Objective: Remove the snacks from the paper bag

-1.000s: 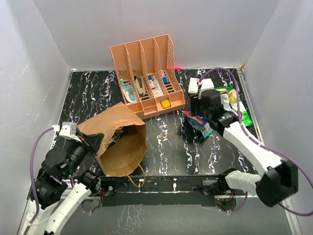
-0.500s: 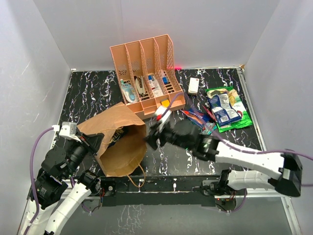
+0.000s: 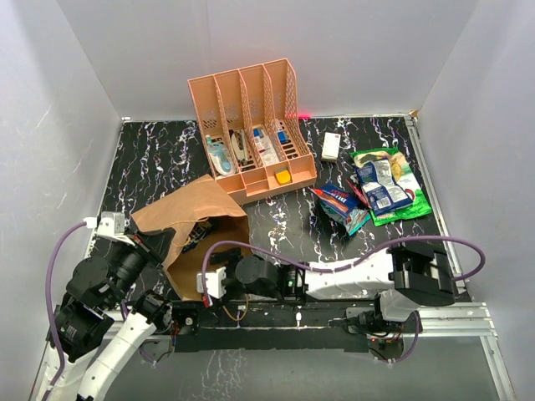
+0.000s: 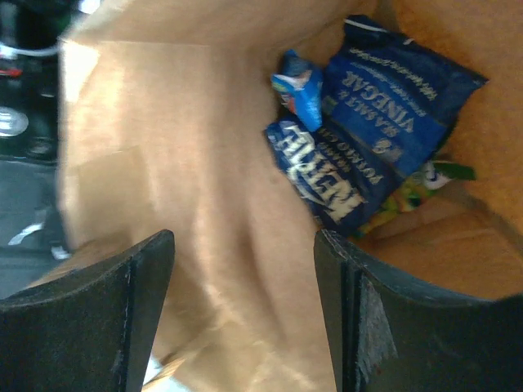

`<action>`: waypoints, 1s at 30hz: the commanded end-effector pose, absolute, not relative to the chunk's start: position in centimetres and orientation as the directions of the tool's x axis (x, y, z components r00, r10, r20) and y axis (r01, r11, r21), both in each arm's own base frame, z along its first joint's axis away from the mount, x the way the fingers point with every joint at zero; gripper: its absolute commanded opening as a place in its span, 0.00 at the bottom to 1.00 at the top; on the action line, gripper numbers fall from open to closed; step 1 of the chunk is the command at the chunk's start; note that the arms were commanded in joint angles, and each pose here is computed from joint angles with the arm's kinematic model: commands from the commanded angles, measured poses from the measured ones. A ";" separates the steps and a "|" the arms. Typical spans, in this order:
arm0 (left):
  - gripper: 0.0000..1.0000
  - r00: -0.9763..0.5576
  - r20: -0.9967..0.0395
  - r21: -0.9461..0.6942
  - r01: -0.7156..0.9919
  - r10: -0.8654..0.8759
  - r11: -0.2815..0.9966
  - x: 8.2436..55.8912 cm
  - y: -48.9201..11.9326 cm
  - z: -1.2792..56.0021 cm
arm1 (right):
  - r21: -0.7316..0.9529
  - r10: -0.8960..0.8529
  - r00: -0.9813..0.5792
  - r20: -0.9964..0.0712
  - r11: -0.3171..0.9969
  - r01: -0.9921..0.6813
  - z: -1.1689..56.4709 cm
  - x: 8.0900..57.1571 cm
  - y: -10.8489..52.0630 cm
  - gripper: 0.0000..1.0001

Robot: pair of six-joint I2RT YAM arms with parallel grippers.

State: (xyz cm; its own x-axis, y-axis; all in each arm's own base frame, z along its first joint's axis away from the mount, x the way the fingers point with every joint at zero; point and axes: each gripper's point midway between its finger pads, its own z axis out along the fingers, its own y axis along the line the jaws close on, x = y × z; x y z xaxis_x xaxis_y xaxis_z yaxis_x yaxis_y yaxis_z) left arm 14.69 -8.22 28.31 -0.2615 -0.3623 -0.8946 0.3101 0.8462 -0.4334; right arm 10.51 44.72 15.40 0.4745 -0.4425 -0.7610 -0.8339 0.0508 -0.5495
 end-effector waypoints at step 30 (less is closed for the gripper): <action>0.00 -0.160 -0.928 -0.365 0.564 -0.335 0.741 13.0 -11.3 36.8 | -0.720 -0.311 0.691 -0.652 -0.032 -0.693 11.2 21.8 56.7 0.97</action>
State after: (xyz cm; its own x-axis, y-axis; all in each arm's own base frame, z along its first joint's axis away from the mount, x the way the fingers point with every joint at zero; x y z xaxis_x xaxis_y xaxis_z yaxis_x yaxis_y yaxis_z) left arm 13.37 -9.81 35.35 -0.1703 -0.3518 -0.9205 0.4810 0.7856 -0.3892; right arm 22.13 53.92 9.73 0.6141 -0.4208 -0.6677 -0.7364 -0.0010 -0.6766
